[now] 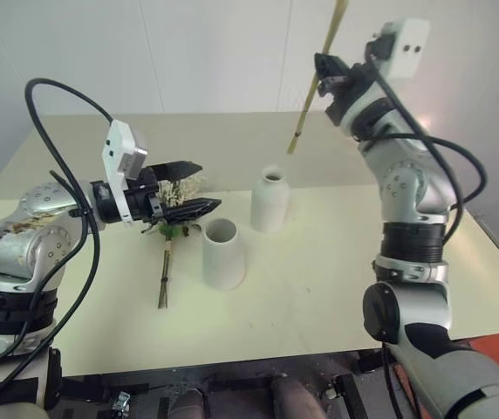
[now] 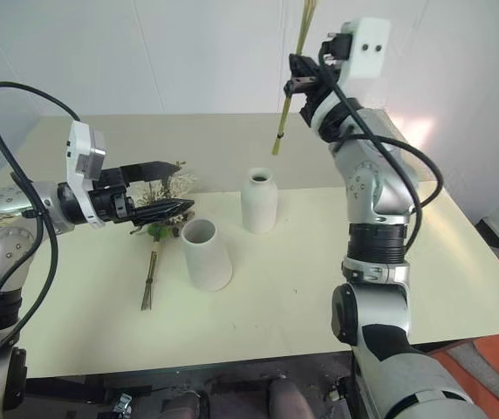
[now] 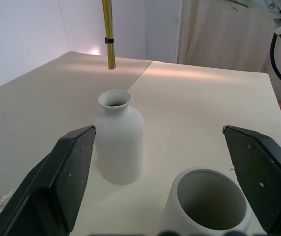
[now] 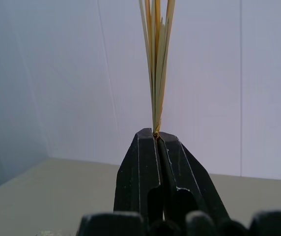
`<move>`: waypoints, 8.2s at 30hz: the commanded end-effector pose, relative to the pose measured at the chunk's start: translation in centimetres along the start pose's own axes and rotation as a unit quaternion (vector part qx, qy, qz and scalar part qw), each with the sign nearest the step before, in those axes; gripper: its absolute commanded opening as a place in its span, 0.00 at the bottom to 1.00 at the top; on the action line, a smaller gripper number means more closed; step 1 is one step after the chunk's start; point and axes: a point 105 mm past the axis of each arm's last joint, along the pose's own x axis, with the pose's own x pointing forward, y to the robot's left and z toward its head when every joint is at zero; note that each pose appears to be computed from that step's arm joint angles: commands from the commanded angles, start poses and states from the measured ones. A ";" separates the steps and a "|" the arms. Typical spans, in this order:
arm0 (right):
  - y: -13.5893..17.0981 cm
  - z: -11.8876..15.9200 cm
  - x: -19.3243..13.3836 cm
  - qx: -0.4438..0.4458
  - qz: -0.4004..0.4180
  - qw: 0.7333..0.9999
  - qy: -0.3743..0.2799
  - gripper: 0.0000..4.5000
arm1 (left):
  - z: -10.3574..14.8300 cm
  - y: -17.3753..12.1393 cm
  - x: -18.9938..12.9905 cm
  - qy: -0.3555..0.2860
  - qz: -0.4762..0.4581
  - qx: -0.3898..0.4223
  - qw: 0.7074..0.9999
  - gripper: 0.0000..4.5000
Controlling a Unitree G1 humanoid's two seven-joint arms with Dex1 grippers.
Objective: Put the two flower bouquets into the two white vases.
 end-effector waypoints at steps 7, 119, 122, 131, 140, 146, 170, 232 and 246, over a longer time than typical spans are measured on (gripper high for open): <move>0.6 -1.2 0.7 -0.012 0.014 1.000 -0.001 0.00 | 1.4 0.0 -1.2 -0.002 0.023 0.029 0.999 1.00; 3.3 -8.1 1.0 -0.086 0.124 0.959 0.239 0.01 | 0.2 -0.3 -1.5 0.000 0.042 0.030 0.999 1.00; 3.2 -8.3 0.7 -0.087 0.125 0.960 0.237 0.01 | 0.2 -0.3 -1.6 0.000 0.043 0.030 0.999 1.00; 2.6 -7.3 -0.3 -0.102 0.130 0.957 0.239 0.70 | 0.1 0.1 -1.8 0.001 0.056 0.028 0.998 1.00; 0.2 -4.7 -5.2 -0.140 0.149 0.939 0.275 0.92 | -0.5 1.3 -3.2 0.029 0.113 0.035 0.993 1.00; -1.2 -2.4 -9.0 -0.142 0.156 0.930 0.301 0.92 | -3.0 2.3 -4.9 0.127 0.168 0.016 0.977 1.00; 0.6 0.5 -17.3 -0.171 0.363 0.861 0.313 0.93 | -13.8 6.8 -1.1 0.408 0.253 -0.122 0.869 0.57; -0.6 0.3 -19.6 -0.150 0.283 0.895 0.311 0.93 | 2.8 -2.2 6.5 -0.195 -0.120 -0.066 0.971 0.02; -0.8 -0.3 -20.0 -0.141 0.278 0.894 0.322 0.93 | -1.4 -2.1 4.9 -0.132 -0.074 -0.076 0.986 0.52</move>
